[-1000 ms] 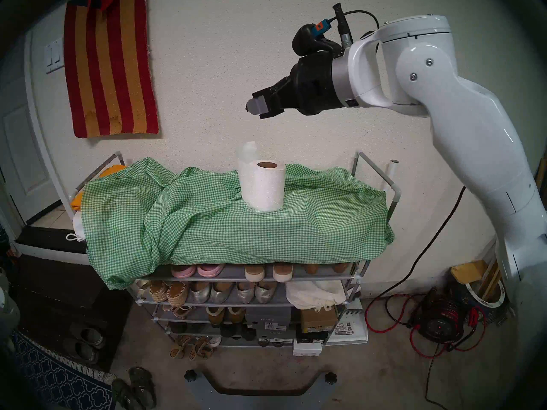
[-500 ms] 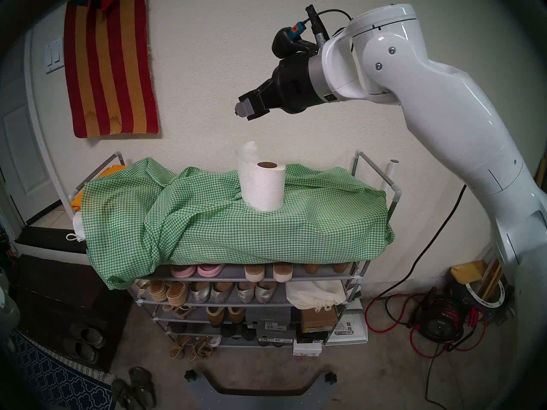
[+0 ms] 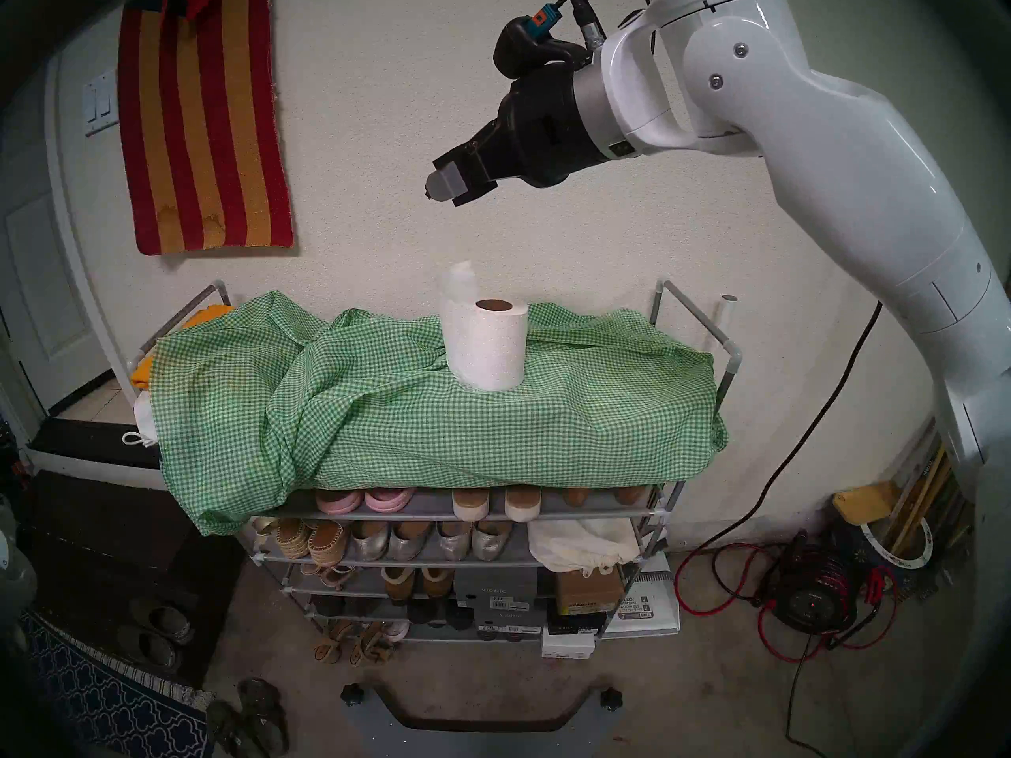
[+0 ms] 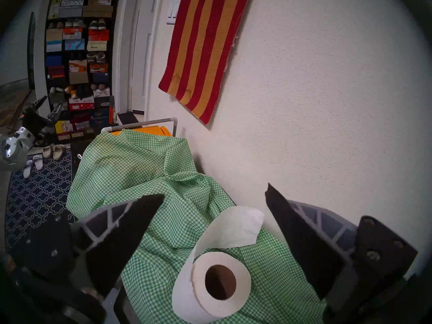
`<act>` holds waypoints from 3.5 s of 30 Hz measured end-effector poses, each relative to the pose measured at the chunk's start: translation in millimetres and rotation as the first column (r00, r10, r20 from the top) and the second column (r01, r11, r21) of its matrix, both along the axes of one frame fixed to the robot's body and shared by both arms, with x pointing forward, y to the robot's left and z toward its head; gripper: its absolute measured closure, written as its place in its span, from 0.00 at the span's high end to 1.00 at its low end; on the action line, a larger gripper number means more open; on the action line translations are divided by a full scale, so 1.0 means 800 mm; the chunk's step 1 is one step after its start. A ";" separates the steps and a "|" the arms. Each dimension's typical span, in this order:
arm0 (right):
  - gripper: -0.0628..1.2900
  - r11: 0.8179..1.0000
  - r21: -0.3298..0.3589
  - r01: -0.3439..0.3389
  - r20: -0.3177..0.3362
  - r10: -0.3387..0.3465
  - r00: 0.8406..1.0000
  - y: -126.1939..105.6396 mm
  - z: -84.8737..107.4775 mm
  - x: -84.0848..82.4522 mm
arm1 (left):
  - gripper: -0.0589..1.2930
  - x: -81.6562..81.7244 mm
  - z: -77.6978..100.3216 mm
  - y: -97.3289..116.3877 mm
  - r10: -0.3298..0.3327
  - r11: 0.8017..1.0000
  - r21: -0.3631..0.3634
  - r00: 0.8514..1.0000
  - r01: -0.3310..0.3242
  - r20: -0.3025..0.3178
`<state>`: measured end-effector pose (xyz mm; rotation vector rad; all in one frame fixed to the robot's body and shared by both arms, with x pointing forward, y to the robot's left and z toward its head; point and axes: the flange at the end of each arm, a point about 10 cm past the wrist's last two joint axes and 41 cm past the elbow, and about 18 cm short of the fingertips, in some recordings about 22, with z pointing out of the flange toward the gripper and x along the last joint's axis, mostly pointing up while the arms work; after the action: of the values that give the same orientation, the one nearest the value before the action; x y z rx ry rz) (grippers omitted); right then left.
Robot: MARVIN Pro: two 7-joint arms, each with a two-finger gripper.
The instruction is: Lift the object off the cloth, cover the shoe rack with the cloth, put the object back
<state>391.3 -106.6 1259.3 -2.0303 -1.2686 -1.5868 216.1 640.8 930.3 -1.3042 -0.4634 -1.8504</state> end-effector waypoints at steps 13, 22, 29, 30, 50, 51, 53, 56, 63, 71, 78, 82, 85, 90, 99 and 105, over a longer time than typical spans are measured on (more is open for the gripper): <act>0.96 0.997 -0.071 -0.014 0.002 0.014 1.000 -0.008 0.005 -0.013 | 0.98 0.000 0.000 0.000 0.000 1.000 0.000 1.000 0.000 0.000; 0.96 0.994 -0.112 -0.018 -0.010 0.017 1.000 -0.013 0.006 -0.015 | 0.98 0.000 0.000 0.000 0.000 1.000 0.000 1.000 0.000 0.000; 0.96 0.990 -0.143 -0.016 -0.019 0.014 1.000 -0.017 0.008 -0.013 | 0.98 0.000 0.000 0.000 0.000 1.000 0.000 1.000 0.000 0.000; 0.96 0.989 -0.147 -0.016 -0.020 0.014 1.000 -0.017 0.008 -0.013 | 0.98 0.000 0.000 0.000 0.000 1.000 0.000 1.000 0.000 0.000; 0.96 0.961 -0.277 -0.006 -0.077 -0.015 0.997 -0.031 -0.018 0.003 | 0.98 0.000 0.000 0.000 0.000 1.000 0.000 1.000 0.000 0.000; 0.96 0.959 -0.283 -0.005 -0.080 -0.018 0.997 -0.032 -0.020 0.004 | 0.98 0.000 0.000 0.000 0.000 1.000 0.000 1.000 0.000 0.000; 0.96 0.955 -0.295 -0.002 -0.087 -0.025 0.996 -0.034 -0.024 0.007 | 0.98 0.000 0.000 0.000 0.000 1.000 0.000 1.000 0.000 0.000; 0.96 0.948 -0.319 0.005 -0.099 -0.038 0.994 -0.037 -0.030 0.013 | 0.98 0.000 0.000 0.000 0.000 1.000 0.000 1.000 0.000 0.000; 0.96 0.929 -0.369 0.001 -0.121 -0.049 0.991 -0.036 -0.035 0.026 | 0.98 0.000 0.000 0.000 0.000 1.000 0.000 1.000 0.000 0.000; 0.96 0.899 -0.437 -0.028 -0.155 -0.045 0.987 -0.022 -0.043 0.038 | 0.98 0.000 0.000 0.000 0.000 1.000 0.000 1.000 0.000 0.000; 0.96 0.861 -0.506 -0.058 -0.212 -0.059 0.976 -0.018 -0.057 0.050 | 0.98 0.000 0.000 0.000 0.000 1.000 0.000 1.000 0.000 0.000; 0.96 0.845 -0.531 -0.063 -0.247 -0.084 0.965 -0.025 -0.057 0.060 | 0.98 0.000 0.000 0.000 0.000 1.000 0.000 1.000 0.000 0.000; 0.96 0.851 -0.520 -0.075 -0.272 -0.082 0.959 -0.030 -0.044 0.061 | 0.98 0.000 0.000 0.000 0.000 1.000 0.000 1.000 0.000 0.000; 0.96 0.855 -0.512 -0.089 -0.302 -0.082 0.950 -0.037 -0.024 0.061 | 0.98 0.000 0.000 0.000 0.000 1.000 0.000 1.000 0.000 0.000; 0.96 0.809 -0.570 -0.139 -0.382 -0.111 0.917 -0.045 -0.023 0.057 | 0.98 0.000 0.000 0.000 0.000 1.000 0.000 1.000 0.000 0.000; 0.96 0.761 -0.637 -0.119 -0.379 -0.175 0.908 -0.049 -0.021 0.063 | 0.98 0.000 0.000 0.000 0.000 1.000 0.000 1.000 0.000 0.000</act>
<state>442.0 -145.6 1242.6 -2.6015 -1.7648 -0.6479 216.0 640.8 930.2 -1.3042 -0.4637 -1.8504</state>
